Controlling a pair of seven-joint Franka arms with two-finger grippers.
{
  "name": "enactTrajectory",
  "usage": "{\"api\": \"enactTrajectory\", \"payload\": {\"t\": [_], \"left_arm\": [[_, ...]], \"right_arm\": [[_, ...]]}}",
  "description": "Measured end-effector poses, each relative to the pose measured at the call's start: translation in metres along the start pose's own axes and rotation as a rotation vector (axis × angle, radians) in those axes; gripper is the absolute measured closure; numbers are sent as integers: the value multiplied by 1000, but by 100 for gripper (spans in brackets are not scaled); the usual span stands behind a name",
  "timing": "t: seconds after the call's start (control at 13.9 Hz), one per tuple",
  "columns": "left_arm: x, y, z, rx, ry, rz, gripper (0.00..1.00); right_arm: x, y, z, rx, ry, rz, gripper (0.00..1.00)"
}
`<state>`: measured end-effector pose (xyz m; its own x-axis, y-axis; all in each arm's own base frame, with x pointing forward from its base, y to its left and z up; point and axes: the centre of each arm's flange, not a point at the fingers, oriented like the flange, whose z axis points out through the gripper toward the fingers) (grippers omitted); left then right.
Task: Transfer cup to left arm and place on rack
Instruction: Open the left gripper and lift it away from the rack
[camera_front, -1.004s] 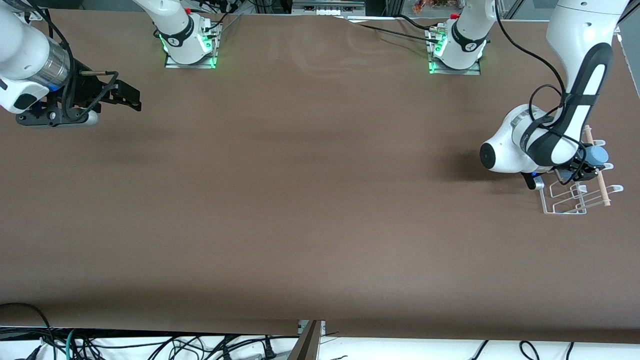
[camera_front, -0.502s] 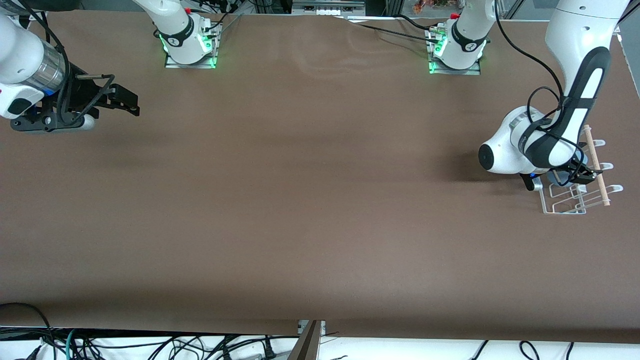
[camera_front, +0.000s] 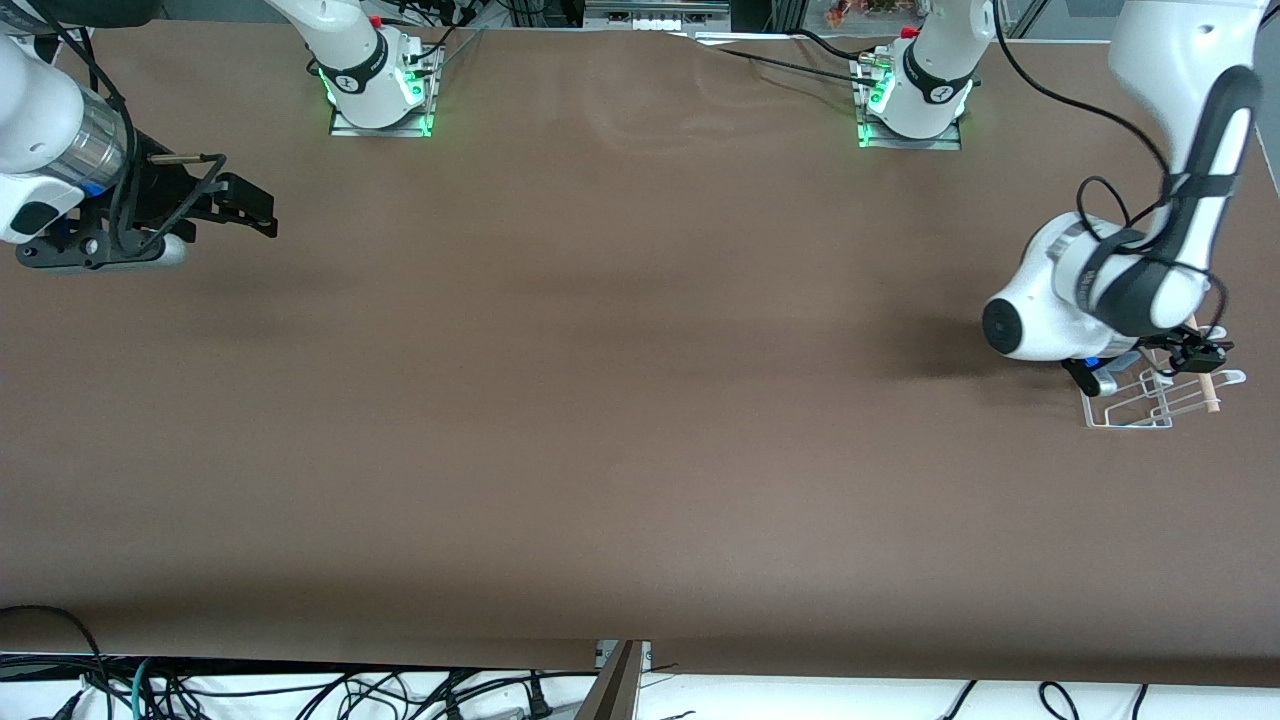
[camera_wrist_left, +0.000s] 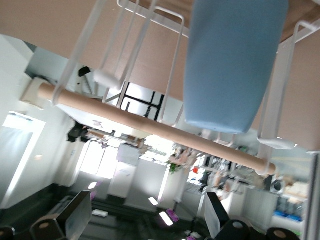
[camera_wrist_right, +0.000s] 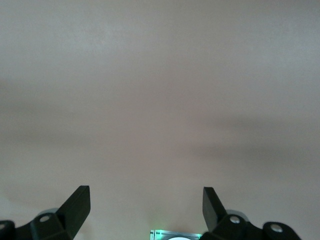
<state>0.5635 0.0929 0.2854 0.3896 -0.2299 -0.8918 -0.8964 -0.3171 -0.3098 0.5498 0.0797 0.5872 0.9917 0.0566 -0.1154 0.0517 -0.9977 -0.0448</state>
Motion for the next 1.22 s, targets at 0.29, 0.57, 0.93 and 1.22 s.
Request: {"api": "enactTrajectory", "payload": {"t": [0.29, 0.57, 0.93, 1.22], "left_arm": [[-54, -33, -41, -357, 203, -178, 0], [-103, -68, -111, -548, 461, -286, 0], [-187, -116, -175, -735, 841, -406, 0], [-219, -115, -173, -861, 922, -542, 0]], "right_arm": [[2, -1, -4, 1, 9, -2, 0], [3, 0, -3, 1, 7, 0, 0], [5, 0, 1, 1, -3, 1, 0], [8, 1, 6, 1, -12, 1, 0]]}}
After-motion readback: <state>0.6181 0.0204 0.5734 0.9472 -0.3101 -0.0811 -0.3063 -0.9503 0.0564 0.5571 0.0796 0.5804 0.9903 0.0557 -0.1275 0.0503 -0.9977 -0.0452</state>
